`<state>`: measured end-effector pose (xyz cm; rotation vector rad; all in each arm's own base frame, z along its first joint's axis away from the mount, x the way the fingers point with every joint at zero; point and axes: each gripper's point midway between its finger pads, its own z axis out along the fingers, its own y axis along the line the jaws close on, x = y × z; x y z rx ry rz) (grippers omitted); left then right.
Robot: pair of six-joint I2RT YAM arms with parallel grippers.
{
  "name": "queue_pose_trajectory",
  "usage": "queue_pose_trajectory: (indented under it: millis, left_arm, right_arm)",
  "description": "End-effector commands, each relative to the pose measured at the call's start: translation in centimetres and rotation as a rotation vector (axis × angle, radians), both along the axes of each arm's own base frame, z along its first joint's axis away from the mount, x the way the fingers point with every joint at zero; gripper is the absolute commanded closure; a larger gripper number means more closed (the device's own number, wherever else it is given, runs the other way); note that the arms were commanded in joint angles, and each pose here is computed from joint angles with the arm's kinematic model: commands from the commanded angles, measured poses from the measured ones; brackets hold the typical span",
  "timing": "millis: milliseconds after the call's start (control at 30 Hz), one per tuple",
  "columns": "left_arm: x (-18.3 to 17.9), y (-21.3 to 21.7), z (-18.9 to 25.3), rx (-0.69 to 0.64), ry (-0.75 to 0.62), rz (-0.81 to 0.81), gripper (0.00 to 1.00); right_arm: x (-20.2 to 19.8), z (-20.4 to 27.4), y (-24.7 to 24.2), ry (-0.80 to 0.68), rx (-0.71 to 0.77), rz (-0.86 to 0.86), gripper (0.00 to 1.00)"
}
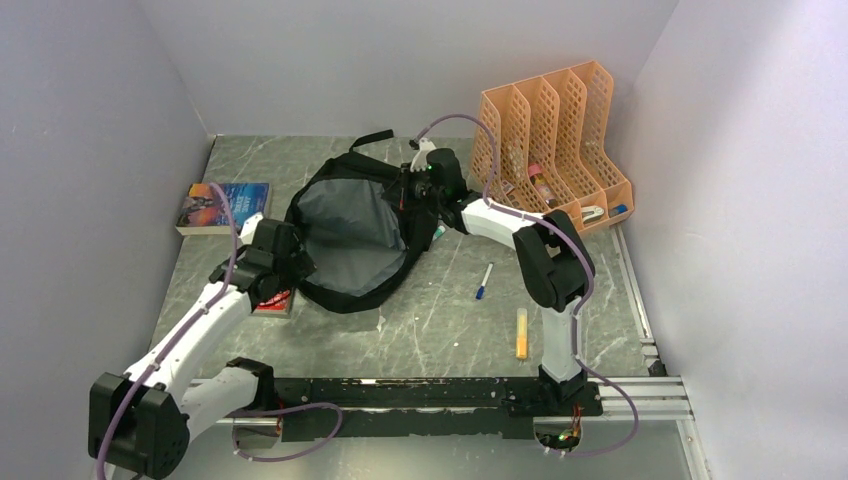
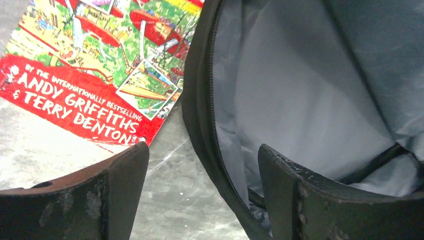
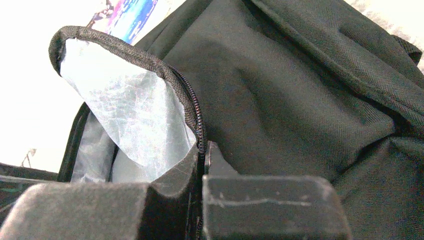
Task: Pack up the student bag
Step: Adjust the student bag at the center of the board.
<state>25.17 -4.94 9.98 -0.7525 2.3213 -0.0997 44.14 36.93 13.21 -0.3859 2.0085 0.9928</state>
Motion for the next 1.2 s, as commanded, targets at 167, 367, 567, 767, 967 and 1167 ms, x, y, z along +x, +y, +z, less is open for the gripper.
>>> queue_pose_trajectory:
  millis: [167,367,567,767,967,1167]
  left_arm:
    - [1.6,-0.9,-1.6,-0.046,-0.005,0.003,0.47]
    - [4.1,-1.5,0.9,-0.032,-0.056,-0.034,0.80]
    - [7.6,-1.9,4.3,-0.018,-0.106,-0.066,0.95]
    - [10.7,-0.3,7.3,0.025,-0.170,-0.070,0.95]
    - [12.0,1.5,6.6,0.105,-0.139,-0.070,0.95]
    - [11.1,2.2,3.6,0.115,-0.095,-0.104,0.95]
  right_arm:
    - [1.4,2.7,-0.6,-0.078,0.051,-0.033,1.00]
    - [2.5,5.1,-1.4,-0.128,0.079,-0.073,1.00]
    - [5.0,6.1,-4.5,-0.111,0.115,-0.199,1.00]
    - [6.3,4.1,-7.8,0.011,0.178,-0.320,1.00]
    - [6.2,0.0,-8.9,0.118,0.124,-0.374,1.00]
    - [5.5,-3.6,-9.2,0.161,0.068,-0.372,0.99]
